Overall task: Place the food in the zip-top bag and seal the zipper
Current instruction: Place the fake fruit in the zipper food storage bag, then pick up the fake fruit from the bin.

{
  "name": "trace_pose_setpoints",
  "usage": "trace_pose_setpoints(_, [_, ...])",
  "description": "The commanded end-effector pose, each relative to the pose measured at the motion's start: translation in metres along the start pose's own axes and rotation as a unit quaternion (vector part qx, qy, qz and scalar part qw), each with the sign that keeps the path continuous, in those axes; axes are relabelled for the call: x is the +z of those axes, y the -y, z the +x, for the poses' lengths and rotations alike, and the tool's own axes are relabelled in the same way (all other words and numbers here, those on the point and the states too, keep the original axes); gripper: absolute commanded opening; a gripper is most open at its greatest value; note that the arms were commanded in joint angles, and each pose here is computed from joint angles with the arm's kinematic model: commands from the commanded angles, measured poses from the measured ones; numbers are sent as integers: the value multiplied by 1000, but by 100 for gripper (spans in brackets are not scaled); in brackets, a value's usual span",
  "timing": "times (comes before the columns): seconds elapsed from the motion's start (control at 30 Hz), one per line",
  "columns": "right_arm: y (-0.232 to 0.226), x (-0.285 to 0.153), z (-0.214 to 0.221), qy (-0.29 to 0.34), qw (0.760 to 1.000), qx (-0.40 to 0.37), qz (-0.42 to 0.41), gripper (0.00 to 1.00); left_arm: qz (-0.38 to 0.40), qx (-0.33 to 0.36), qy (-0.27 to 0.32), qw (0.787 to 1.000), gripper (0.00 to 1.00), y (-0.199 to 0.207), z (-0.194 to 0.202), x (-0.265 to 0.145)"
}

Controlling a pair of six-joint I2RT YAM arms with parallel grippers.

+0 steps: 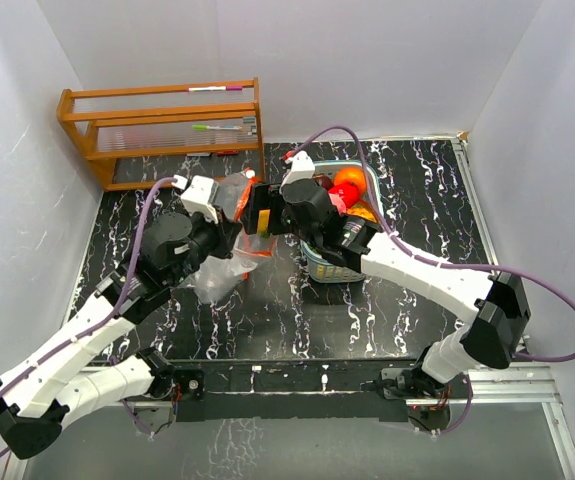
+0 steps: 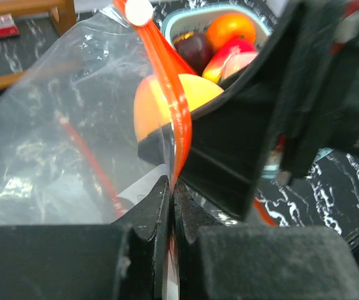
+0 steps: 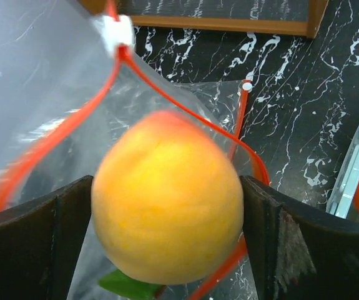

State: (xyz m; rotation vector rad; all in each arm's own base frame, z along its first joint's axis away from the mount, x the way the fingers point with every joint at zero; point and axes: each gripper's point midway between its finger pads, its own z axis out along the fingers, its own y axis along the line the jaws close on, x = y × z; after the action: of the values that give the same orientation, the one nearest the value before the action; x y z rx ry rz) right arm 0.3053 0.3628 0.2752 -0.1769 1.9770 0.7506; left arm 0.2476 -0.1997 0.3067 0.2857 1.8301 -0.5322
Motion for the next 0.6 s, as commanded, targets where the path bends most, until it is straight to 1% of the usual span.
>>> trace_pose_setpoints(0.0, [-15,-11,-21,17,1000,-18,6,98,16,-24,-6,1000,0,5,17,8])
trace_pose_setpoints(0.17, [-17,-21,-14,-7,1000,-15,2,98,9,-32,-5,999,0,2,27,15])
trace_pose_setpoints(0.27, [-4,-34,-11,-16,999,-16,29,98,-6,-32,-10,999,0,-4,36,19])
trace_pose_setpoints(0.4, [23,-58,-17,3,997,-15,80,98,-15,-32,-16,999,0,-8,44,23])
trace_pose_setpoints(0.57, [57,-84,-29,33,987,-23,157,98,-9,-33,-20,999,0,-6,48,24])
